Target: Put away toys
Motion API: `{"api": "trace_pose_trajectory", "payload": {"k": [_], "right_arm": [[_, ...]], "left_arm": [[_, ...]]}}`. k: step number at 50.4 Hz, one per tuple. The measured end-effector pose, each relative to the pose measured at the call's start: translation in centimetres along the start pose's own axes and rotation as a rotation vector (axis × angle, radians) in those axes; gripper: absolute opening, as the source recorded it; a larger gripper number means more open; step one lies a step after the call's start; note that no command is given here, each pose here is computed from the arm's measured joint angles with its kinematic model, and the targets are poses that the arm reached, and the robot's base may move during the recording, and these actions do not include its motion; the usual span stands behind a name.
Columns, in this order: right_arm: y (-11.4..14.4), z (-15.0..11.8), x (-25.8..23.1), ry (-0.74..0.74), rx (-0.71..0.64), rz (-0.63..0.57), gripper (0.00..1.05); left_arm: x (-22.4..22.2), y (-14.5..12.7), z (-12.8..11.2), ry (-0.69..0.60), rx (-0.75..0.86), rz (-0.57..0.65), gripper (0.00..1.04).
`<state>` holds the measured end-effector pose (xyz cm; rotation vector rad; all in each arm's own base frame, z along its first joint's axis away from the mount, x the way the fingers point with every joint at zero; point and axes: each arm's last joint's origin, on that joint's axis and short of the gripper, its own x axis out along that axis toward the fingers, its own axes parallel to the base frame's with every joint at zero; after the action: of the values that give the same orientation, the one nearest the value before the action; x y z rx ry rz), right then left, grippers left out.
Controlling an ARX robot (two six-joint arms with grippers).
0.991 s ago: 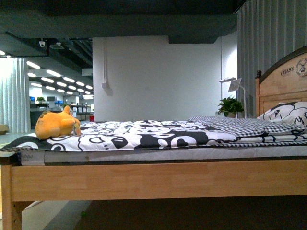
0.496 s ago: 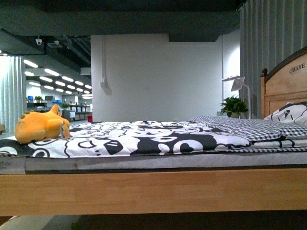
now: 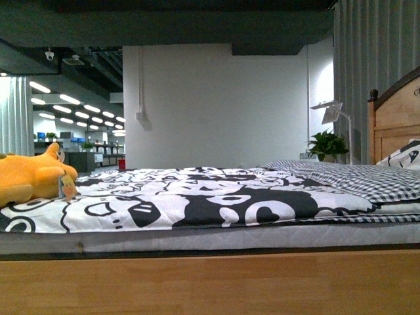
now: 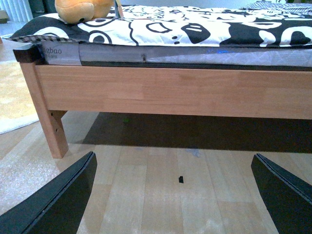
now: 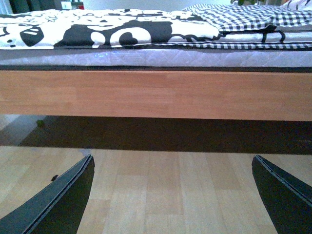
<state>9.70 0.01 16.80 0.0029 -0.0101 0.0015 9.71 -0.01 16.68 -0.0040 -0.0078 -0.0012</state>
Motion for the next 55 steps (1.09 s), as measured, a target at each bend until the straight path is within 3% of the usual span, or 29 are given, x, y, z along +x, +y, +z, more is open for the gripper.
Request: {"api": "trace_pose_trajectory", "payload": {"k": [55], "right_arm": [[-0.01,0.00,0.00,0.000,0.000,-0.003,0.98]], "left_arm": [[0.00,-0.01,0.00,0.000,0.000,-0.003,0.98]]}}
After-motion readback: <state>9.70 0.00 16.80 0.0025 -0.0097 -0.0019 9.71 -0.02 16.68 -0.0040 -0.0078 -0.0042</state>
